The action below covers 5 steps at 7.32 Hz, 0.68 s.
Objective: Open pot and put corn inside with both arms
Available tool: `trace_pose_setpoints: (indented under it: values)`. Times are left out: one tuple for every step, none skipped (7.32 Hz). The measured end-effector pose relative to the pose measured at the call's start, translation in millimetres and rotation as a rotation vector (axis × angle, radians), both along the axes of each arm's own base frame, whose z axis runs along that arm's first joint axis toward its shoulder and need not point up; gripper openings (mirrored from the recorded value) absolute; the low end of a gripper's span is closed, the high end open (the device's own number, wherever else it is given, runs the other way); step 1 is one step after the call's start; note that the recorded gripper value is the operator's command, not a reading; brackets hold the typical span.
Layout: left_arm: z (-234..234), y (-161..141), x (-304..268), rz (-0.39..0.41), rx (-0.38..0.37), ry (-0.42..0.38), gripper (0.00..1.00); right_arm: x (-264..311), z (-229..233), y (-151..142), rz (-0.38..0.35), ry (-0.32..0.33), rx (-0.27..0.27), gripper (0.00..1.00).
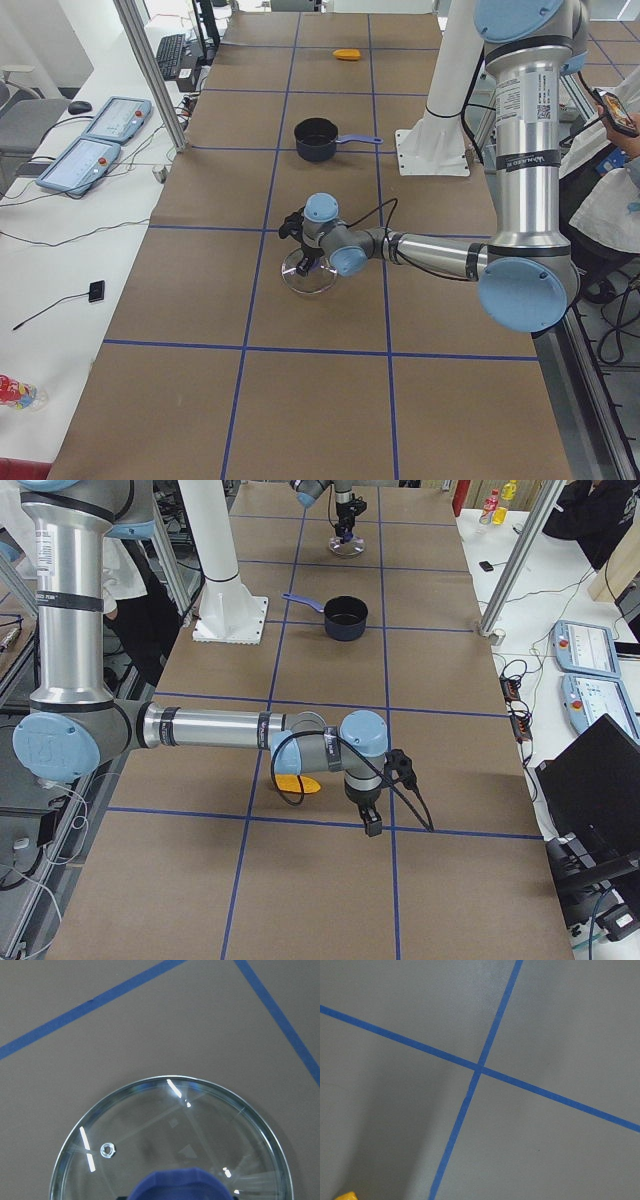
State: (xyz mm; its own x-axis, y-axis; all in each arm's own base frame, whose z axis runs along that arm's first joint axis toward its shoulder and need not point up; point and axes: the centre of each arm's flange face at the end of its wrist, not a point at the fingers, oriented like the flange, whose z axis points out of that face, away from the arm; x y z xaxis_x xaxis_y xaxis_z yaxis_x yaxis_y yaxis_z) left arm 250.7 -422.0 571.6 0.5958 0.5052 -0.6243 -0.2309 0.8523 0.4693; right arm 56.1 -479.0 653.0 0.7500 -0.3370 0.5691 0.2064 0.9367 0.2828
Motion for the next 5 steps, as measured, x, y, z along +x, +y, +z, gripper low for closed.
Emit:
trace_pose_setpoints:
  values:
    - [-0.3, 0.0, -0.1, 0.0, 0.001, 0.001, 0.98, 0.0, -0.2, -0.1, 0.0, -0.001, 0.001, 1.0]
    - [-2.0, -1.9, -1.5, -0.005, 0.004, 0.003, 0.98, -0.1, -1.3, -0.6, 0.0, -0.001, 0.005, 1.0]
    - [-5.1, -7.9, -7.6, -0.018, 0.0, 0.01, 0.98, -0.1, -3.0, -1.4, 0.0, -0.001, 0.016, 1.0]
    - [-10.9, -20.0, -23.2, -0.039, -0.019, 0.028, 0.98, -0.2, -5.5, -2.2, 0.002, -0.003, 0.031, 1.0]
    - [-19.5, -39.0, -47.3, -0.07, -0.046, 0.046, 0.98, -0.4, -8.8, -2.8, 0.008, -0.006, 0.039, 1.0]
